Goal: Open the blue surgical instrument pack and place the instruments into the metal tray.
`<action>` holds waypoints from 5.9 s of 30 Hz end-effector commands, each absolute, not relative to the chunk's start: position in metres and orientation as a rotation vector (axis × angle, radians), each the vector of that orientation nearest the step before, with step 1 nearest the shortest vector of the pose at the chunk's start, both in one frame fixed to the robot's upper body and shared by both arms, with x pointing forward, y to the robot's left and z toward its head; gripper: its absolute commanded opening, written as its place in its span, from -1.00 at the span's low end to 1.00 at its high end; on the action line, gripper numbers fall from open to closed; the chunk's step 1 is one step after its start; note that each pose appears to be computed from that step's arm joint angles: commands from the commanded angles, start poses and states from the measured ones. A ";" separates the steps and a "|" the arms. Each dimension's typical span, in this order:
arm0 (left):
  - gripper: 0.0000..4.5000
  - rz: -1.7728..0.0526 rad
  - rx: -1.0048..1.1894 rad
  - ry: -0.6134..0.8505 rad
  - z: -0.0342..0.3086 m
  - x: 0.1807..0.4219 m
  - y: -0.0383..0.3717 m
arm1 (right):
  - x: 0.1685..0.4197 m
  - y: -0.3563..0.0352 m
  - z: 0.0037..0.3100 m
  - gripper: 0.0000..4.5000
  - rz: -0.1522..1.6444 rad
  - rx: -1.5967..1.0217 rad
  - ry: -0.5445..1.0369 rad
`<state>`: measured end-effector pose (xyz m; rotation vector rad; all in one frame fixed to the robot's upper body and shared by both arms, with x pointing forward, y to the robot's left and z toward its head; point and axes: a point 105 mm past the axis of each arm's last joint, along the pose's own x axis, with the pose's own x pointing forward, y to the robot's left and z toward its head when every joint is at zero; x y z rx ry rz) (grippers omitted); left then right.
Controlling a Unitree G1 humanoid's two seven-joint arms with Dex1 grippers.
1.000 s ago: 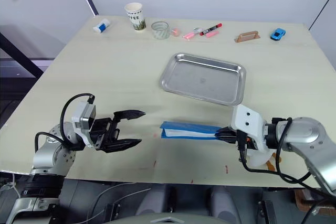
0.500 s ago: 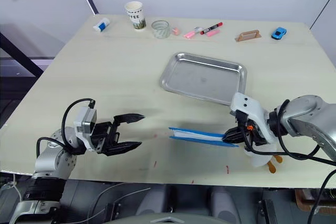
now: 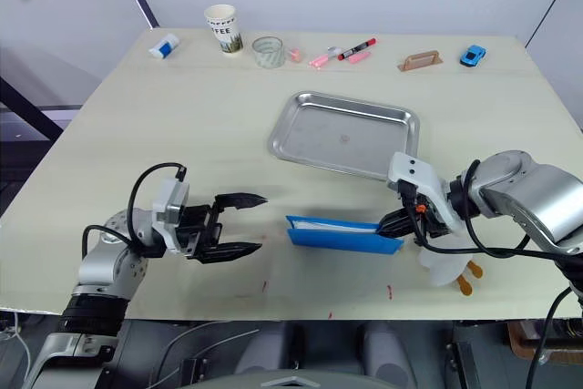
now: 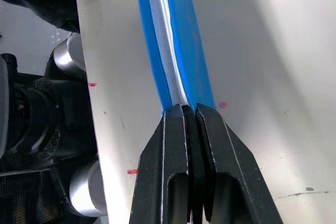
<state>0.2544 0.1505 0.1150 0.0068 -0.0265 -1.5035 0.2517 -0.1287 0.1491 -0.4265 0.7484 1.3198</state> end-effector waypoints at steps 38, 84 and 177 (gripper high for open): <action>0.21 -1.602 0.092 -0.085 0.109 0.271 0.096 | 0.251 -0.123 0.145 -1.00 1.308 -0.429 0.739; -1.00 -1.492 0.156 -0.125 0.119 0.283 0.114 | 0.171 -0.235 0.175 0.87 0.911 -0.255 0.417; -1.00 -1.653 0.214 -0.043 0.088 0.282 0.094 | 0.215 -0.126 0.219 -0.99 1.370 -0.155 0.354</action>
